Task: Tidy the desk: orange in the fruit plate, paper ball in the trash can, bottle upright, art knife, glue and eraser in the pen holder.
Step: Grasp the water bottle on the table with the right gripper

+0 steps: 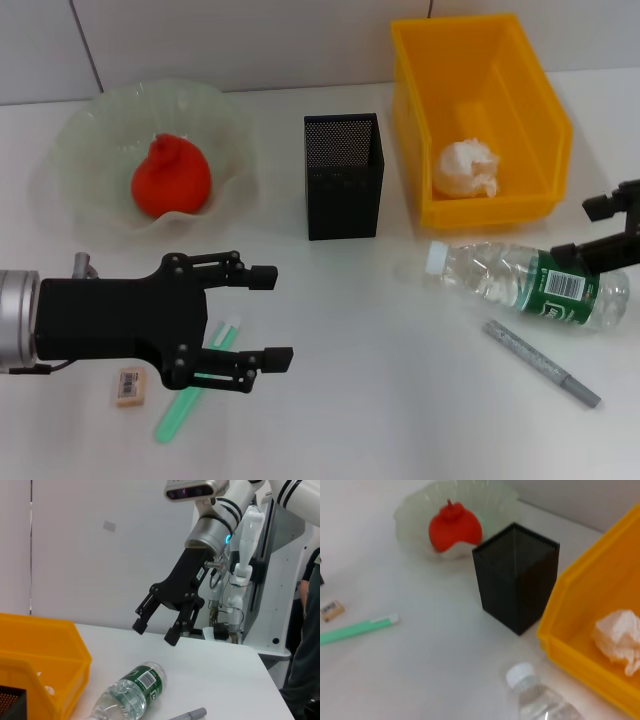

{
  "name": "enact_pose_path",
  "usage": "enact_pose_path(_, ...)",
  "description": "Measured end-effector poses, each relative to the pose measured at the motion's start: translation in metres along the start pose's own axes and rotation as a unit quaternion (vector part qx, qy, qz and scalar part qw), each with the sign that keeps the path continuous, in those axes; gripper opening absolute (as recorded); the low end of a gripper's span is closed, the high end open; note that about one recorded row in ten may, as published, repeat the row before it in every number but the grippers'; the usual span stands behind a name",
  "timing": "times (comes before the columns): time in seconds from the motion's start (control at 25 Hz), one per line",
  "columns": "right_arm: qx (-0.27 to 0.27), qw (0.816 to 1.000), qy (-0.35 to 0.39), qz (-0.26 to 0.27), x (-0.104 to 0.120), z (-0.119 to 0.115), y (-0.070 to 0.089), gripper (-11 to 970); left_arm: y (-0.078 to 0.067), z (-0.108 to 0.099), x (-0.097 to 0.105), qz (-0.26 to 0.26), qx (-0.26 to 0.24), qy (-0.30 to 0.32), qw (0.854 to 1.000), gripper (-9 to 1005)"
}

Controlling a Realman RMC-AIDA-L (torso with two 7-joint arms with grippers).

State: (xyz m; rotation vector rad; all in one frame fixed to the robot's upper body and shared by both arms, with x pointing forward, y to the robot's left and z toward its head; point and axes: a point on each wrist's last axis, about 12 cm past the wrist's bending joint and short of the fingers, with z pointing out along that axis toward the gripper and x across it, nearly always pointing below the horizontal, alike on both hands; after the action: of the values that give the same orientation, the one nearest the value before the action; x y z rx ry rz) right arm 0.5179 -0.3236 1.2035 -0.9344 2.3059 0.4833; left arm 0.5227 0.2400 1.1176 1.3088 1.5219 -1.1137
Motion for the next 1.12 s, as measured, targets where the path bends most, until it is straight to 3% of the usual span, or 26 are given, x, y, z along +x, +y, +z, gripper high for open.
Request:
enact_pose_path(0.32, -0.003, 0.999, 0.047, 0.004, 0.002, 0.001, -0.001, 826, -0.001, 0.004, 0.001, -0.002, 0.006, 0.005, 1.0, 843)
enact_pose_path(0.8, 0.01, 0.986, 0.12, -0.12, -0.014, -0.002, -0.012, 825, -0.001, 0.005, 0.002, -0.006, 0.008, 0.003, 1.0, 843)
enact_pose_path(1.12, -0.015, 0.97, 0.192, -0.151, -0.02, 0.028, -0.015, 825, -0.001, 0.005, 0.003, -0.008, 0.009, 0.002, 1.0, 843)
